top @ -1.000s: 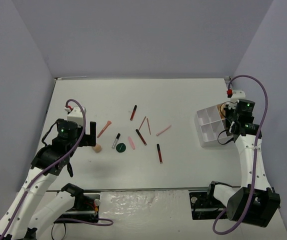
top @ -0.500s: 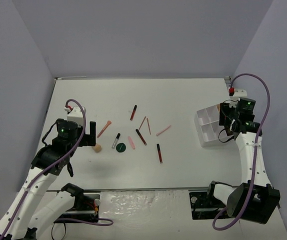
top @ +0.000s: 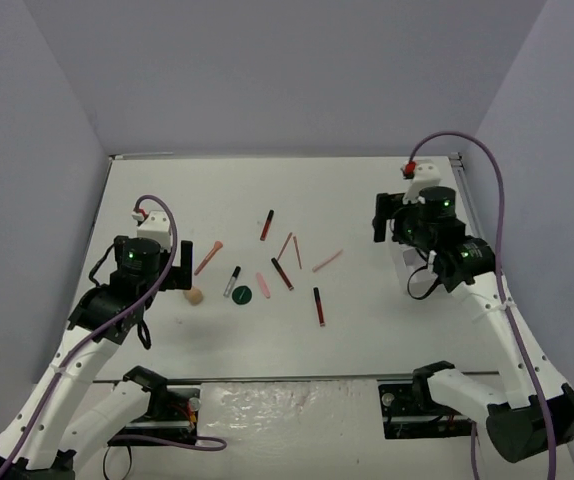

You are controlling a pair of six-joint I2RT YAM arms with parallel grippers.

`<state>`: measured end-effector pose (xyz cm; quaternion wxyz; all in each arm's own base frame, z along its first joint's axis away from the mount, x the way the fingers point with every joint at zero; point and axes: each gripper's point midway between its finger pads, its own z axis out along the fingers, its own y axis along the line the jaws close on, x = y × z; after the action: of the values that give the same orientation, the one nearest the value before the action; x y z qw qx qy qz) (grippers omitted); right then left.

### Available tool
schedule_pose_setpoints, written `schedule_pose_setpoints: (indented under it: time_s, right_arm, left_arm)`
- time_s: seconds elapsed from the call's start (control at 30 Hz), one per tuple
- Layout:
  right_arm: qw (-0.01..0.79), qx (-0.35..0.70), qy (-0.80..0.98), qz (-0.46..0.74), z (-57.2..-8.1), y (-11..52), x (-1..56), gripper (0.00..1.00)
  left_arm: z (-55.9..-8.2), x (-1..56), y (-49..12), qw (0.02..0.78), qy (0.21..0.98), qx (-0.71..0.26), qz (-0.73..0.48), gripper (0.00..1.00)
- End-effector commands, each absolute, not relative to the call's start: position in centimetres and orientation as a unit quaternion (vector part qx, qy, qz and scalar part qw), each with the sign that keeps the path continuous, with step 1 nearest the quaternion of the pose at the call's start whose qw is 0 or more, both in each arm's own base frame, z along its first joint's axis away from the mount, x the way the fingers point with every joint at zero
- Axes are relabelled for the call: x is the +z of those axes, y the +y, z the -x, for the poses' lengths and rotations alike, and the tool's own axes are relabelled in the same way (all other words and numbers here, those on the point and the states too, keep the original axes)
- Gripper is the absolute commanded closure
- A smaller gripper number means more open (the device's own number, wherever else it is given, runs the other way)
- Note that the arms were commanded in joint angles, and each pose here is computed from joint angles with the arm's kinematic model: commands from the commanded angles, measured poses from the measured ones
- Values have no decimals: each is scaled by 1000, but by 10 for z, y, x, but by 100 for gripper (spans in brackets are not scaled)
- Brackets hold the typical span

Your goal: Organize the makeup

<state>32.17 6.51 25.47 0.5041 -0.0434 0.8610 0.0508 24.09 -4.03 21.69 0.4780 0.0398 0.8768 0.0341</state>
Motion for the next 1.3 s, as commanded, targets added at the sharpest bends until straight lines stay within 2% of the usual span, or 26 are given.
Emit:
schedule_pose_setpoints:
  time_s: [0.0, 0.23, 0.43, 0.53, 0.8, 1.27]
  right_arm:
    - [473, 66, 877, 53, -323, 126, 223, 20]
    - [438, 104, 883, 132, -321, 221, 166, 22]
    - [393, 99, 895, 184, -333, 268, 119, 32]
    - [377, 107, 898, 199, -339, 282, 105, 42]
    - [341, 126, 901, 237, -347, 320, 70, 58]
    - [326, 119, 903, 252, -347, 347, 44, 68]
  left_arm:
    - [-253, 226, -33, 496, 867, 50, -11, 3]
    - [-257, 221, -26, 492, 868, 69, 0, 3]
    - [-259, 214, -24, 480, 874, 80, 0, 3]
    - [-260, 211, -24, 474, 876, 83, -1, 3]
    - [-261, 211, -23, 472, 877, 85, 1, 3]
    - [-262, 208, -23, 465, 881, 84, 1, 3]
